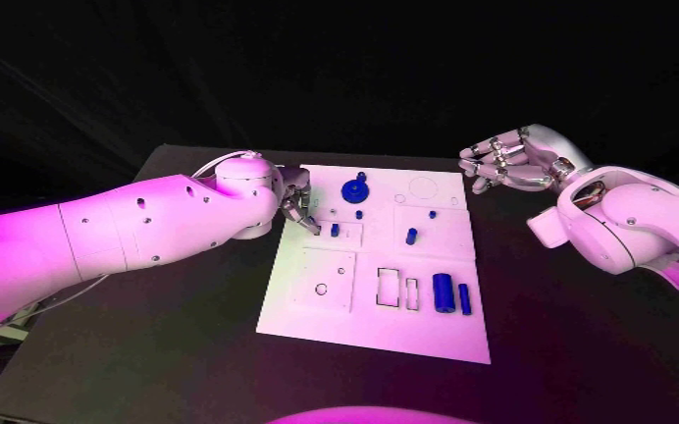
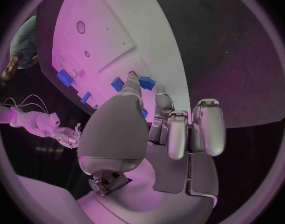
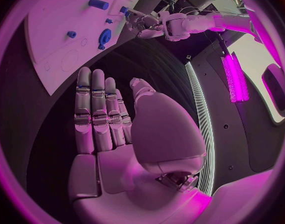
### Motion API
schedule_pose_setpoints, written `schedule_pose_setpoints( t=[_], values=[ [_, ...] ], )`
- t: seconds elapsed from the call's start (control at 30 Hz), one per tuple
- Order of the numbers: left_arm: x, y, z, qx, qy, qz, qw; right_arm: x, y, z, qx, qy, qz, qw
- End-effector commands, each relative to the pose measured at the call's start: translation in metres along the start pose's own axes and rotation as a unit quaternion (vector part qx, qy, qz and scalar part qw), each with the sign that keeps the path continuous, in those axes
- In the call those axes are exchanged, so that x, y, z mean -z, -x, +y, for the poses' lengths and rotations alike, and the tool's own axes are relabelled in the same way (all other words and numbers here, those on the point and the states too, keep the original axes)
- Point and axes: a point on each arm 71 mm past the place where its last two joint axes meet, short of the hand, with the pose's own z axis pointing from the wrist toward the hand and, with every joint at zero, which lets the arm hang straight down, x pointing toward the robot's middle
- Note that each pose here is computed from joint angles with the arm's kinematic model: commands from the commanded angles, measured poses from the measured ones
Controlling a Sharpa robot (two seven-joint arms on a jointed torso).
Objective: Assemble the parts on the task board
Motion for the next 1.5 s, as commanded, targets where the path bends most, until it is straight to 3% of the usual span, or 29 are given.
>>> schedule_pose_setpoints(
  t=[0.03, 0.87, 1.5],
  values=[
    [-0.0004, -0.0018, -0.0021, -0.008, -0.005, 0.012, 1.000, -0.0001, -0.0010, 0.0003, 0.000, 0.002, 0.005, 1.000],
    [-0.0007, -0.0033, -0.0046, 0.011, -0.026, 0.021, 0.999, -0.0002, -0.0014, 0.0002, -0.001, 0.001, 0.006, 1.000],
    [0.0005, -0.0048, -0.0019, 0.016, -0.030, 0.031, 0.999, -0.0004, -0.0019, -0.0008, -0.001, -0.001, 0.008, 1.000]
  ],
)
